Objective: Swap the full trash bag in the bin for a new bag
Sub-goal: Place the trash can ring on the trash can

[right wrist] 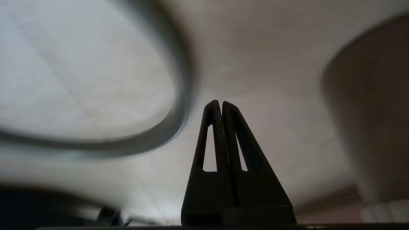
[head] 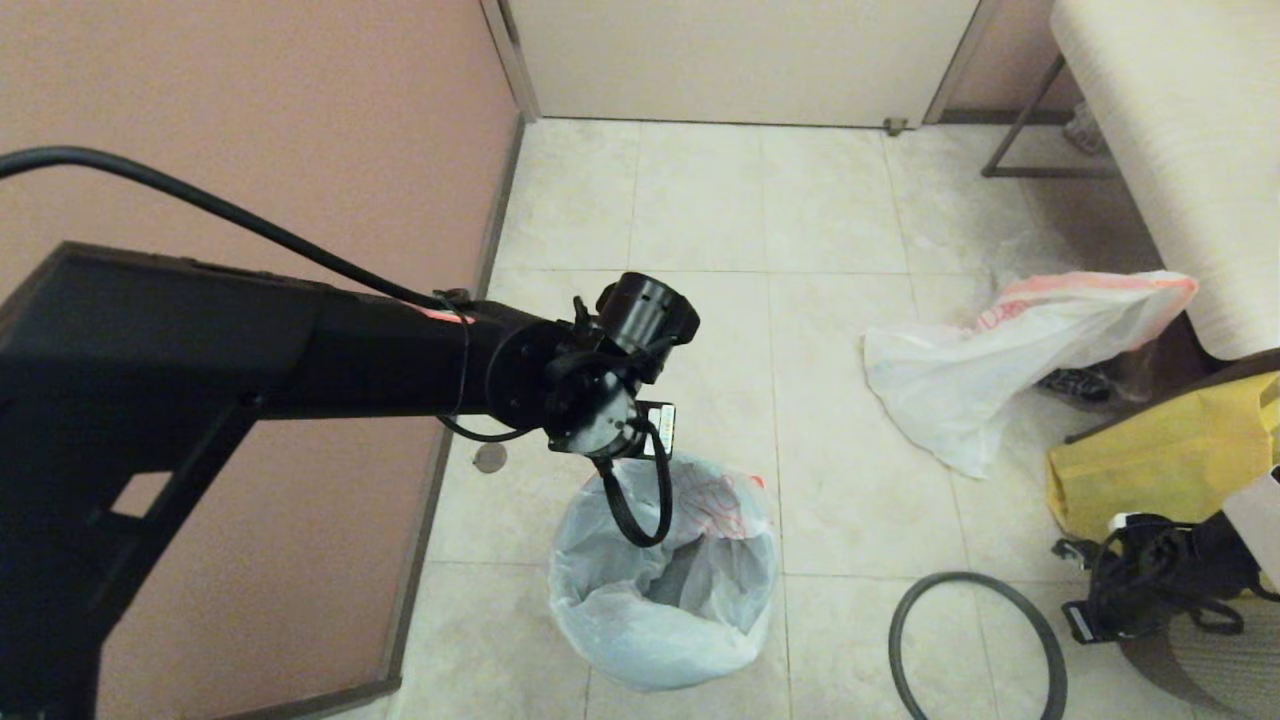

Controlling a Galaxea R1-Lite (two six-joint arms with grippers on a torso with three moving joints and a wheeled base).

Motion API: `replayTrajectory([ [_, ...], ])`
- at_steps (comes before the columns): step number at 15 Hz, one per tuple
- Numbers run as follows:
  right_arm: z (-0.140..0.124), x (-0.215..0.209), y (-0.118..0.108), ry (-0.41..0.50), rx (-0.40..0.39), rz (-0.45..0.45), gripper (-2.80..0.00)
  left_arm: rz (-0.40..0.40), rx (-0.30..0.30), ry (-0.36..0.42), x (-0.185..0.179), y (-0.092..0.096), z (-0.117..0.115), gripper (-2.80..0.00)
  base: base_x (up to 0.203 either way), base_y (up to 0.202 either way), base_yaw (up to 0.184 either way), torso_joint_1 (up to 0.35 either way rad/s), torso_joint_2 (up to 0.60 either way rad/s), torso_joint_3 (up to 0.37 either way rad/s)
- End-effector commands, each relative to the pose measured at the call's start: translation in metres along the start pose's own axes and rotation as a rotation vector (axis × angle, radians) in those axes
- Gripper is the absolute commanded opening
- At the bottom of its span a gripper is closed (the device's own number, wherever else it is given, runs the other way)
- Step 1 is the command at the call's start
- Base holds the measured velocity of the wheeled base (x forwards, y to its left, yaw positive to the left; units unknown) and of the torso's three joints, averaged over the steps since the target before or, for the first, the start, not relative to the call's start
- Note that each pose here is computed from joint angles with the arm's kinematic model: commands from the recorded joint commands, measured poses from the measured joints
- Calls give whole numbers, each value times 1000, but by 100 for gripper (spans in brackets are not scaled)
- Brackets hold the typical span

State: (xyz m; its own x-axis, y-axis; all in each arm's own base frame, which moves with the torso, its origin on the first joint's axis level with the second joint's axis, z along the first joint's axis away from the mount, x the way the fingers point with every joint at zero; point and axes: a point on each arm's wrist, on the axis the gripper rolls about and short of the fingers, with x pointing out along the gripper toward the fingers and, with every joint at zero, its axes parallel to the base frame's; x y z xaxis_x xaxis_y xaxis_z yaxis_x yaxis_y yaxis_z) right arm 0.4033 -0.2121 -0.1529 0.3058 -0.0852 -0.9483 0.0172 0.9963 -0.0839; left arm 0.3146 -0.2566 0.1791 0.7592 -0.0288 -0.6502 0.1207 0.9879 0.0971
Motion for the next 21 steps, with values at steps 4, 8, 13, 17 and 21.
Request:
replayTrajectory([
  [4, -7, 16, -2, -85, -21, 61, -280, -3, 18, 16, 4, -8, -6, -280, 0, 0, 0, 0, 0, 0],
  [8, -7, 22, -6, -141, -54, 100, 0, -2, 18, 19, 5, -9, -7, -280, 0, 0, 0, 0, 0, 0],
  [13, 0, 25, -6, -179, -102, 86, 0, -2, 19, 19, 7, -9, -7, -280, 0, 0, 0, 0, 0, 0],
  [17, 1, 32, 2, -175, -117, 94, 0, -3, 17, 16, 7, -10, -6, -280, 0, 0, 0, 0, 0, 0],
  [21, 4, 52, 0, -174, -163, 91, 0, -4, 6, 3, 3, -8, -2, -280, 0, 0, 0, 0, 0, 0],
])
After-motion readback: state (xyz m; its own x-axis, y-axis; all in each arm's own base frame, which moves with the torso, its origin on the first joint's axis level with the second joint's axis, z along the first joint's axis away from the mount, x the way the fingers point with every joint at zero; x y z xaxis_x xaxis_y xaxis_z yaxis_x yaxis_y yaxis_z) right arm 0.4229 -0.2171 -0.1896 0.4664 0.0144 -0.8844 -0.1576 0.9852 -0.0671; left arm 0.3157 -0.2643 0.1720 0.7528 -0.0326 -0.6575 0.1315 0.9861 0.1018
